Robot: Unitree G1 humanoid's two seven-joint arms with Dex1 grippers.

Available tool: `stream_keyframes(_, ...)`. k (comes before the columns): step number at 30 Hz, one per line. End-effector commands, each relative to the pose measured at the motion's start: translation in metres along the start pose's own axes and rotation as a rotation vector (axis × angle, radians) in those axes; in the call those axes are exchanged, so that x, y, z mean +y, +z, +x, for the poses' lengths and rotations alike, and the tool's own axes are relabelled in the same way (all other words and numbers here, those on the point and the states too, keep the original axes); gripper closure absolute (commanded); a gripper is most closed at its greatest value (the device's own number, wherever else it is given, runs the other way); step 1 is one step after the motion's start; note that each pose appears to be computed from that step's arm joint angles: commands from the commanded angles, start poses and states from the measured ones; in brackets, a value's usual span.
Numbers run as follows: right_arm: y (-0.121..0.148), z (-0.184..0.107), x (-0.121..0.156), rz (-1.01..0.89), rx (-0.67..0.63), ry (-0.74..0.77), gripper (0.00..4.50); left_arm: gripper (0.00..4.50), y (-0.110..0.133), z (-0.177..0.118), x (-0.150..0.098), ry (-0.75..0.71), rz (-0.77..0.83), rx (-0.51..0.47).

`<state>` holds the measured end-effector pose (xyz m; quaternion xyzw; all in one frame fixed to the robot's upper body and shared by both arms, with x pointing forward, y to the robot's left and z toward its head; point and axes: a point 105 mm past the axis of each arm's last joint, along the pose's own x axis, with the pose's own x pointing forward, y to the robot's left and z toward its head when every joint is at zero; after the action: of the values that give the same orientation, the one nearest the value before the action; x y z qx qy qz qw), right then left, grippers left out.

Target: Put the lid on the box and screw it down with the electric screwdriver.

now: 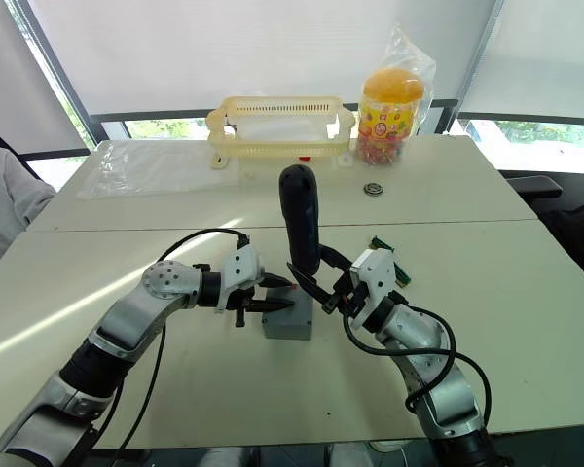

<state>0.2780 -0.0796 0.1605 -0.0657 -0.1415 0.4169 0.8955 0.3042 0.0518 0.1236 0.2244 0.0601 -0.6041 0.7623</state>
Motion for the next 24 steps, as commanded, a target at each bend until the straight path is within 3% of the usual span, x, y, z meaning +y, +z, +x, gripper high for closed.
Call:
stream_keyframes(1,-0.017,0.005,0.02,0.089,0.062,0.077,2.74,2.75,-0.021,0.003,-0.009,-0.03,-0.022,0.084)
stream_keyframes(12,-0.019,0.007,0.016,0.134,0.065,0.059,2.74,2.75,-0.021,0.004,-0.01,-0.032,-0.025,0.08)
stream_keyframes(18,-0.061,0.0,0.018,0.17,0.237,0.04,2.74,2.75,-0.021,0.005,-0.011,-0.036,-0.028,0.08)
stream_keyframes(24,-0.079,-0.002,0.01,0.199,0.31,-0.016,2.74,2.75,-0.022,0.004,-0.012,-0.034,-0.031,0.085)
